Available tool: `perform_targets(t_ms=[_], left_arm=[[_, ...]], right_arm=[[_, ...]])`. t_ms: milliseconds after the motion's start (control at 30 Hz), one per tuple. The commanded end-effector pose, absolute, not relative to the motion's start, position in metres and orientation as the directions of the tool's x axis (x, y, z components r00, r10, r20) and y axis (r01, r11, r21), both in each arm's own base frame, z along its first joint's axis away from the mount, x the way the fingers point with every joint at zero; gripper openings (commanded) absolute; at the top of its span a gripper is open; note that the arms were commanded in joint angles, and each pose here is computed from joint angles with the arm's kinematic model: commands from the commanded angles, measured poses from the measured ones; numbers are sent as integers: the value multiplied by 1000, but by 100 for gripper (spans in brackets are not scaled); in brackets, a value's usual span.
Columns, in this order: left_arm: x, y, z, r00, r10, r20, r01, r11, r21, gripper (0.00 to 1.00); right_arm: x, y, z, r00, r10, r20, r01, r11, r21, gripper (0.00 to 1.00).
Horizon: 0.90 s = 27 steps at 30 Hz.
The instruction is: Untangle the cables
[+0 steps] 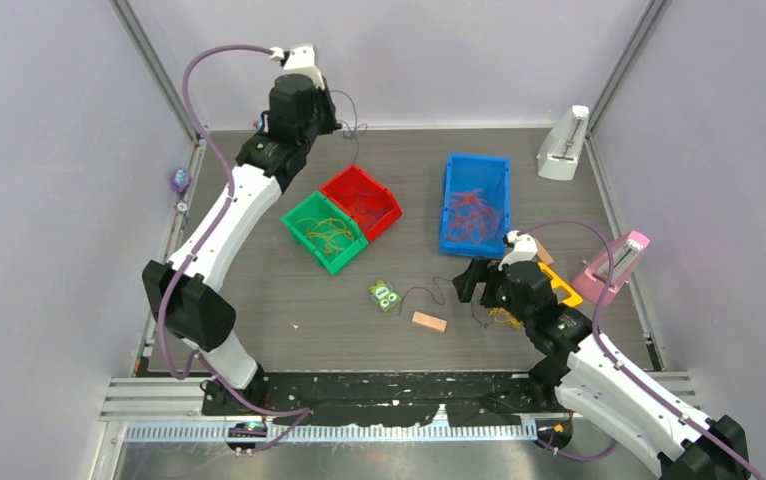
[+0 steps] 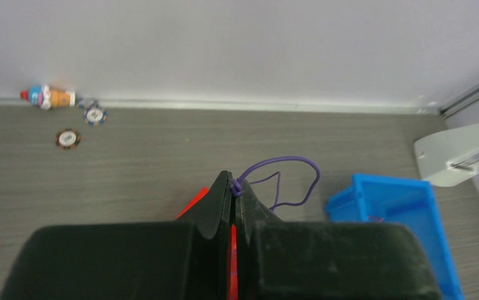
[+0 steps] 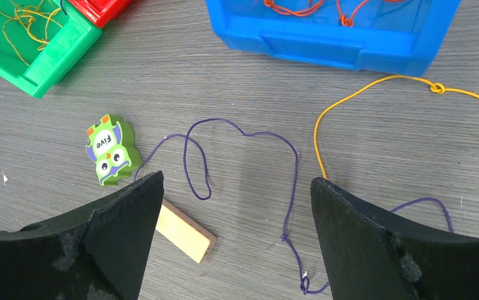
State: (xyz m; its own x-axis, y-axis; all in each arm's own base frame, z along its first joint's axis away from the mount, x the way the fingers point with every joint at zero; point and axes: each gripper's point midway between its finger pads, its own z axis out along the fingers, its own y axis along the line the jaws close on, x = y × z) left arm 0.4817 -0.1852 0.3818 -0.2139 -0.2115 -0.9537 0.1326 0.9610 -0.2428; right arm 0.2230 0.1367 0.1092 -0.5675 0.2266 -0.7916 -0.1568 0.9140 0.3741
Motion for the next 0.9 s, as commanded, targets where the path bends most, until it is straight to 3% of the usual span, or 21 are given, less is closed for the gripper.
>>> perform_targets(t_ms=[0, 733, 867], left_arm=[[493, -171, 381, -152, -258, -954, 75, 960, -271, 0], [487, -166, 487, 0, -261, -965, 130, 957, -259, 0], [486, -165, 481, -10, -260, -966, 125, 958, -259, 0]], right_arm=[[231, 140, 128, -513, 247, -822, -182, 905, 385, 92], [233, 147, 124, -532, 244, -811, -194, 897, 397, 92], [233, 147, 122, -535, 243, -809, -192, 898, 397, 92]])
